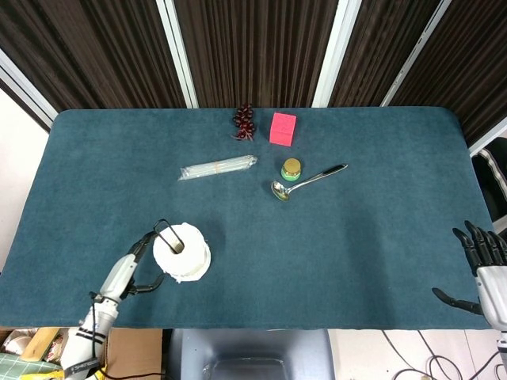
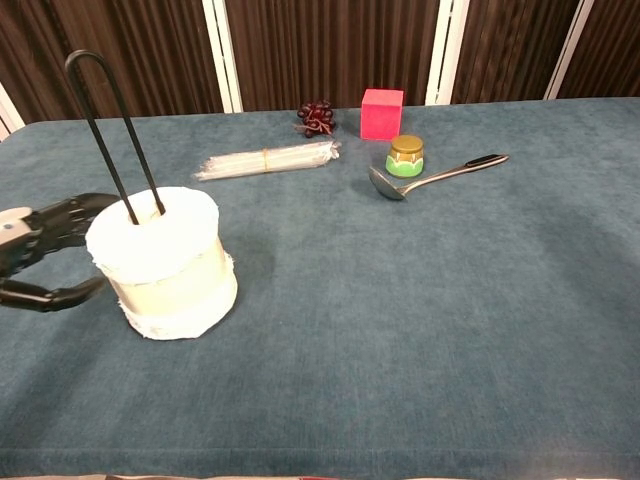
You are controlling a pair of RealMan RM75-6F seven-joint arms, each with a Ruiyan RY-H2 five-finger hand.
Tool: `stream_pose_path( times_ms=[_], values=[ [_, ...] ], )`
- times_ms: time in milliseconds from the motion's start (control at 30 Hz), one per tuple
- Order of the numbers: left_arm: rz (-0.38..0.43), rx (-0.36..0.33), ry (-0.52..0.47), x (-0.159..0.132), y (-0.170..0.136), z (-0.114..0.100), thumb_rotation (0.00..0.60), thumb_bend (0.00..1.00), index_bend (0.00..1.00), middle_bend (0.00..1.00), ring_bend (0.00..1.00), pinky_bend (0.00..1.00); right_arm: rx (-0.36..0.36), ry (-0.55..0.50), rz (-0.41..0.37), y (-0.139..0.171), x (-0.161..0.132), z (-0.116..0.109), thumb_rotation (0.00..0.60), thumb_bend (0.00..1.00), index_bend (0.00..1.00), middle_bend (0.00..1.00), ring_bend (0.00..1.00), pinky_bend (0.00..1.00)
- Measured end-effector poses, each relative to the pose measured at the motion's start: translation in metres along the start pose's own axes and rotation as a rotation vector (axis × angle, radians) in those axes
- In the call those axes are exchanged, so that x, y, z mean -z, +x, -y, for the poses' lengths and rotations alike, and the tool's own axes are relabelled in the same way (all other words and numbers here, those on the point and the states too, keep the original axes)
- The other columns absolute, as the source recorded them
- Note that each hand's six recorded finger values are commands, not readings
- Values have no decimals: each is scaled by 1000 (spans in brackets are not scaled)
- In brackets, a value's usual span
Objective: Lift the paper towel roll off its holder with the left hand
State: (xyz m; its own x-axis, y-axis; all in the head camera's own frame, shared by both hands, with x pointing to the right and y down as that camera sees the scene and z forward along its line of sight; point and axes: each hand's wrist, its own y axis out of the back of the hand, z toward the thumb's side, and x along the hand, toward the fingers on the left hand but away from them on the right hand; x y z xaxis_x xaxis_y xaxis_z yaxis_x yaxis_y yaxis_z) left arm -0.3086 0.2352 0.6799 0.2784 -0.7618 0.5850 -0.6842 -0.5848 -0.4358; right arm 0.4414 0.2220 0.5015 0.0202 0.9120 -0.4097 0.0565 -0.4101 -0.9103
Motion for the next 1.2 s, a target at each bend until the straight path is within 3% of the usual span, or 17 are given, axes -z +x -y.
stream_pose_path(
  times_ms=[500,800,1033,1200],
  values=[
    [80,25,-170,-11,19,27,600,388,18,6,1,61,15,-19,1,1,1,-5,600,137,0,0,0,117],
    [109,-23,-239,-11,21,28,600,385,298,315,272,341,13,-21,-1,0,1,-4,600,137,0,0,0,117],
    [123,-37,-232,-12,21,27,600,378,363,371,329,425,14,-22,1,0,1,-5,600,137,0,0,0,117],
    [166,-72,-210,-23,22,13,600,379,364,370,330,434,14,-25,2,0,2,-5,600,138,0,0,0,117]
  ],
)
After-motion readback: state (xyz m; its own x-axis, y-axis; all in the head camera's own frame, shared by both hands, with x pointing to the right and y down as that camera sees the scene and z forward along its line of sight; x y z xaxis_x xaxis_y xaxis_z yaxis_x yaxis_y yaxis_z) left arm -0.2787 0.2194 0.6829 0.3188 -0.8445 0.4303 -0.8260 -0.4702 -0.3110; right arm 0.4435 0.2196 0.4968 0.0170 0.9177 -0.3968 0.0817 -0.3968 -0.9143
